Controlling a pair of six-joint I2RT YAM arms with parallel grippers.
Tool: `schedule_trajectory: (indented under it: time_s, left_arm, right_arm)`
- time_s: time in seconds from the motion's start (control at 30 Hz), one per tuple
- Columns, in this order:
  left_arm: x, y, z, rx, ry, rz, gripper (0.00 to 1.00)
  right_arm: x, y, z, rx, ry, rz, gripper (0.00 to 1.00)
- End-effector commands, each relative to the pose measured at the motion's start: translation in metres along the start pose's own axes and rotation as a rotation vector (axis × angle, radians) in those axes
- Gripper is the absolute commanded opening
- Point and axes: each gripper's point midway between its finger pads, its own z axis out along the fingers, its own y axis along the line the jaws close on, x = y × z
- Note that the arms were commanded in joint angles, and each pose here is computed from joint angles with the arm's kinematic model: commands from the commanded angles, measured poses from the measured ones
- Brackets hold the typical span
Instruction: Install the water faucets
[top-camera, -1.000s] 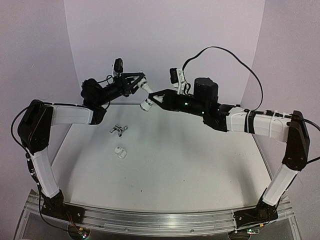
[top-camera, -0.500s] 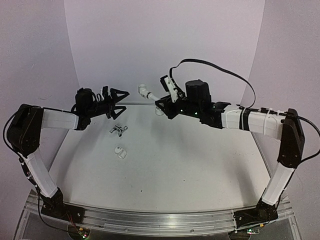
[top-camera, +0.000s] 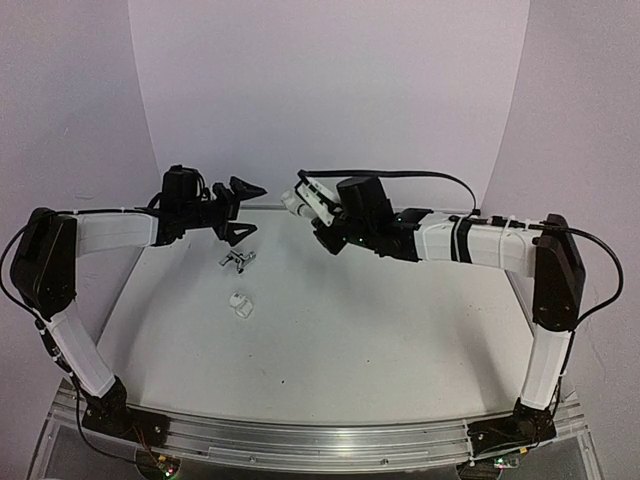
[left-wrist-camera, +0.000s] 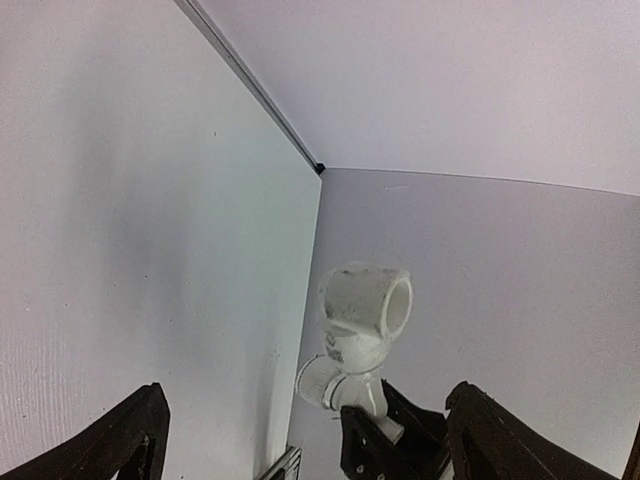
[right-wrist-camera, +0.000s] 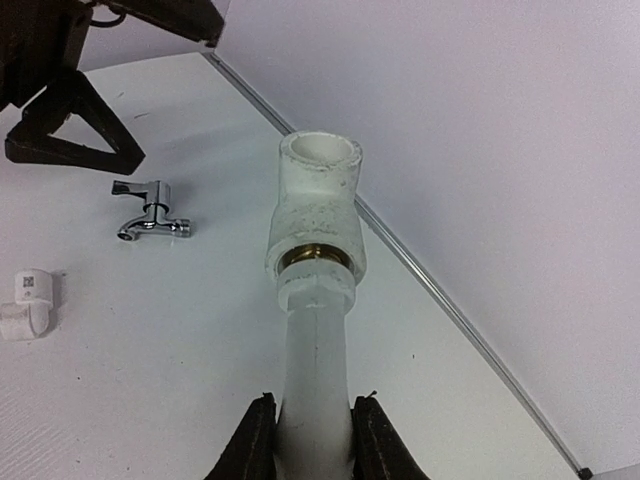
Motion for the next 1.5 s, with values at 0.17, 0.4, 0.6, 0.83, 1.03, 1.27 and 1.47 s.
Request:
schedule_trajectory:
  time_s: [0.17,0.4,0.6,0.83,1.03,1.27,1.47]
  left_arm:
    - [0.017,-0.026,0.033,-0.063,-0.077,0.03,1.0]
    - [0.035,-0.007,0.029,-0.203,-0.153,0.044,1.0]
    - [0.024,-0.011,0.014,-0.291,-0.219,0.107,1.0]
    - [0.027,-0.014,0.041,-0.281,-0.142,0.085,1.0]
    - [0.029,-0.007,0.057,-0.296,-0.11,0.117,0.99]
    - [0.023,-0.008,0.055,-0.312,-0.137,0.175,0.74]
    - [0.023,-0.025,0.055,-0.265,-0.132,0.215,0.45]
  right_arm:
    - [-0.021,0.024,-0.024,0.114,-0.048,-0.138,0.0]
    - [-0.033,0.024,-0.026,0.137,-0.065,-0.094,0.0]
    - [-0.035,0.026,-0.036,0.135,-0.076,-0.131,0.0]
    - [-0.036,0.032,-0.038,0.119,-0.088,-0.196,0.0]
    - [-0.035,0.033,-0.031,0.144,-0.085,-0.202,0.0]
    - [-0.036,0.034,-0.027,0.148,-0.088,-0.17,0.0]
    - [-0.049,0.038,-0.033,0.096,-0.133,-0.056,0.0]
